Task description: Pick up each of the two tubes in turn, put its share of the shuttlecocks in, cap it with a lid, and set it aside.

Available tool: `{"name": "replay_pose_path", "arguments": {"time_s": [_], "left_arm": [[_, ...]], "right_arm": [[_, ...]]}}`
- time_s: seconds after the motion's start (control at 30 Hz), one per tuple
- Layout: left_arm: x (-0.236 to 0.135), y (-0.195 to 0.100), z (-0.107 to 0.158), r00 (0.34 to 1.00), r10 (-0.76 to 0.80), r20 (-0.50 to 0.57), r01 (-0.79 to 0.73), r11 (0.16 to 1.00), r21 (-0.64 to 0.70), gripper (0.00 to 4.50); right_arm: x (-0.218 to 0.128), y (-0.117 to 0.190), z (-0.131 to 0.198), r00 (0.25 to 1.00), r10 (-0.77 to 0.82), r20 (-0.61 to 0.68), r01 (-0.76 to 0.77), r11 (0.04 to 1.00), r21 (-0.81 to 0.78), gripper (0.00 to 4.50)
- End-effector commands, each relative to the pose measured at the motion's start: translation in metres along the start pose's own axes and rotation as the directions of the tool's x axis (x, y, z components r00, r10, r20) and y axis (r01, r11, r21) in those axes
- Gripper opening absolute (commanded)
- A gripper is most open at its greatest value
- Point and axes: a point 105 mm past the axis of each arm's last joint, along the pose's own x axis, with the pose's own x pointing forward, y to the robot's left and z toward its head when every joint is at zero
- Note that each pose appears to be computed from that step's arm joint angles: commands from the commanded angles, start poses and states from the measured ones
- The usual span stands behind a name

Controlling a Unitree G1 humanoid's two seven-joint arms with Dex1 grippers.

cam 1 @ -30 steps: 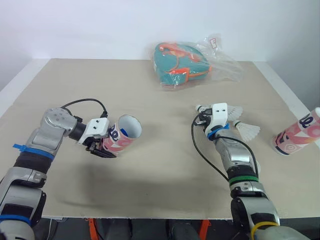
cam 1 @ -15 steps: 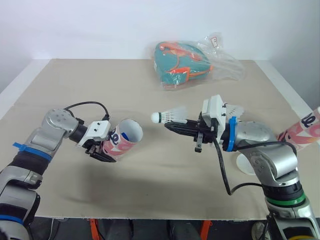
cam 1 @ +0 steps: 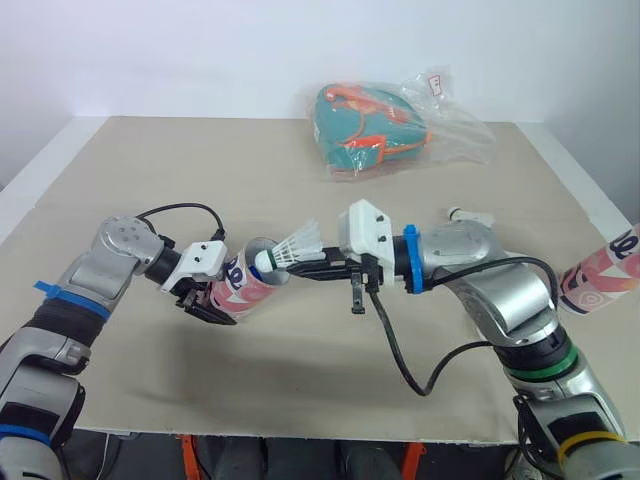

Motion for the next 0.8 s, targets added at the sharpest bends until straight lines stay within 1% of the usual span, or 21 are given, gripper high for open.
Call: {"name": "replay_pose_path", "arguments": {"time_s": [0.03,0.07,0.13,0.2,0.23,0.3,0.33,0.4,0.5,0.57,0.67,0.7,0.77,0.8], "left_arm": [[0.019,-0.012,-0.009,0.996,-0.085,-0.007,0.085,0.996,-0.038,2.97],[0.019,-0.013,-0.009,0.996,-0.085,-0.007,0.085,0.996,-0.038,2.97],[0.019,-0.013,-0.008,0.996,-0.085,-0.004,0.085,0.996,-0.038,2.97],[0.020,-0.013,-0.007,0.996,-0.084,0.000,0.084,0.996,-0.038,2.97],[0.020,-0.014,-0.007,0.996,-0.084,0.001,0.084,0.996,-0.037,2.97],[0.020,-0.014,-0.007,0.996,-0.085,0.005,0.085,0.996,-0.038,2.97],[0.021,-0.015,-0.006,0.996,-0.086,0.008,0.086,0.996,-0.038,2.97],[0.023,-0.015,-0.006,0.996,-0.087,0.012,0.088,0.995,-0.038,2.97],[0.024,-0.017,-0.006,0.996,-0.087,0.014,0.088,0.995,-0.039,2.97],[0.024,-0.018,-0.007,0.996,-0.088,0.018,0.088,0.995,-0.046,2.97],[0.025,-0.021,-0.010,0.996,-0.091,0.018,0.092,0.994,-0.054,2.97],[0.025,-0.023,-0.011,0.996,-0.093,0.016,0.094,0.994,-0.056,2.97],[0.025,-0.024,-0.012,0.995,-0.097,0.012,0.098,0.994,-0.056,2.97],[0.025,-0.024,-0.012,0.995,-0.099,0.011,0.099,0.994,-0.055,2.97]], "right_arm": [[0.002,-0.006,0.018,0.999,0.024,0.029,-0.023,0.999,-0.034,0.54],[0.002,-0.006,0.021,0.998,0.039,0.054,-0.040,0.999,0.006,0.70],[0.000,-0.006,0.029,0.994,0.060,0.091,-0.064,0.997,0.045,1.45],[-0.005,-0.007,0.037,0.991,0.062,0.120,-0.071,0.995,0.068,2.50],[-0.008,-0.005,0.039,0.990,0.071,0.123,-0.081,0.993,0.085,2.86],[-0.015,-0.002,0.042,0.989,0.082,0.126,-0.096,0.989,0.109,3.86],[-0.022,-0.002,0.042,0.988,0.072,0.136,-0.090,0.988,0.128,4.21],[-0.035,-0.005,0.038,0.990,0.018,0.138,-0.041,0.986,0.161,4.21],[-0.055,-0.015,0.030,0.986,-0.120,0.119,0.094,0.973,0.209,4.21],[-0.081,-0.020,0.018,0.965,-0.253,0.076,0.230,0.946,0.230,4.21],[-0.132,-0.023,-0.003,0.886,-0.463,-0.025,0.452,0.851,0.269,4.21],[-0.154,-0.022,-0.010,0.843,-0.533,-0.068,0.529,0.801,0.280,4.21],[-0.185,-0.015,-0.019,0.777,-0.614,-0.137,0.626,0.730,0.275,4.21],[-0.195,-0.011,-0.021,0.757,-0.631,-0.167,0.651,0.710,0.267,4.21]]}}
